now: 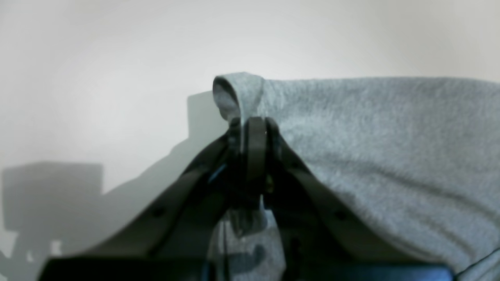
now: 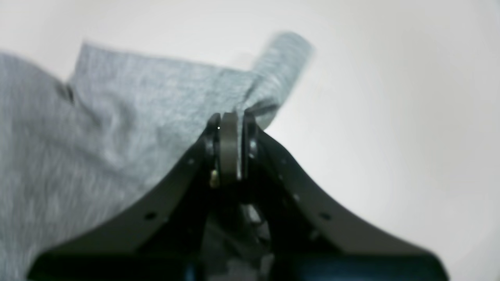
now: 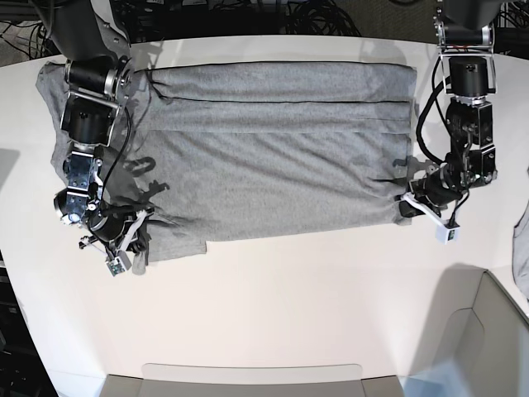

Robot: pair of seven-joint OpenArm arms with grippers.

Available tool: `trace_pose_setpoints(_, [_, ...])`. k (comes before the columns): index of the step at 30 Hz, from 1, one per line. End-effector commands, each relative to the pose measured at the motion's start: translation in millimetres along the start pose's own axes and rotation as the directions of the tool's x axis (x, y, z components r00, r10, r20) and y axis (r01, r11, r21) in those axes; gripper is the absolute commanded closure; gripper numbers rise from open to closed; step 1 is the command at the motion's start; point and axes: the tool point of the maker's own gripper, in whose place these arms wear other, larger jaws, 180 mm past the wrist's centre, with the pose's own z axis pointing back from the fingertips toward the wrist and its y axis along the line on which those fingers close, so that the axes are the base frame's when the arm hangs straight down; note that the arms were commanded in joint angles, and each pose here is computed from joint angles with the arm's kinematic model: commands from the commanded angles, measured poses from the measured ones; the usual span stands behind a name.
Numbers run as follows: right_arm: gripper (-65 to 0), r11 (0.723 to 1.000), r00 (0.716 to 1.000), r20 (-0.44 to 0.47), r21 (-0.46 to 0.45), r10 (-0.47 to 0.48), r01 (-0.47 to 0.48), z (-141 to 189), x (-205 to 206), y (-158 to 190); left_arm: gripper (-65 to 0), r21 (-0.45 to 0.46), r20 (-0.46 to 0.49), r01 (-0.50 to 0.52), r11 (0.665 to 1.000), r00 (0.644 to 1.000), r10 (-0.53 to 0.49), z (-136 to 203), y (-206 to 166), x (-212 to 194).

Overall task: Fold the T-shirt properly
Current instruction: 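Grasp the hem corners with both grippers and lift them, then fold the held hem over the shirt toward the folded shoulder edge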

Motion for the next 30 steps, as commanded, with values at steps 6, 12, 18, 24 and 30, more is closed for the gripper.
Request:
trace_pose_setpoints(6, [0.0, 0.999, 0.998, 0.049, -0.029, 0.040, -0.039, 14, 11, -6, 0.0, 0.008, 0.018, -0.002, 1.000, 1.000, 0.001, 7, 9, 0])
trace_pose_setpoints(12, [0.0, 0.998, 0.998, 0.020, -0.045, 0.055, -0.054, 25, 0, -4, 0.0, -0.007, 0.024, 0.038, 0.999, 0.999, -0.038, 20, -1, -6])
trace_pose_setpoints(18, [0.0, 0.993, 0.995, -0.035, -0.062, 0.095, -0.097, 38, -6, -2, 0.0, 0.010, 0.025, 0.021, 1.000, 0.999, -0.021, 37, 8, -6])
trace_pose_setpoints(24, [0.0, 0.988, 0.988, -0.083, -0.070, 0.133, -0.139, 50, -15, 1, 0.0, 0.006, 0.002, 0.053, 0.999, 0.999, -0.053, 49, 2, -17])
trace_pose_setpoints(30, [0.0, 0.980, 0.982, -0.081, -0.090, 0.170, -0.177, 65, -20, 7, 0.0, 0.014, -0.038, 0.050, 0.999, 0.998, -0.049, 50, 7, -37])
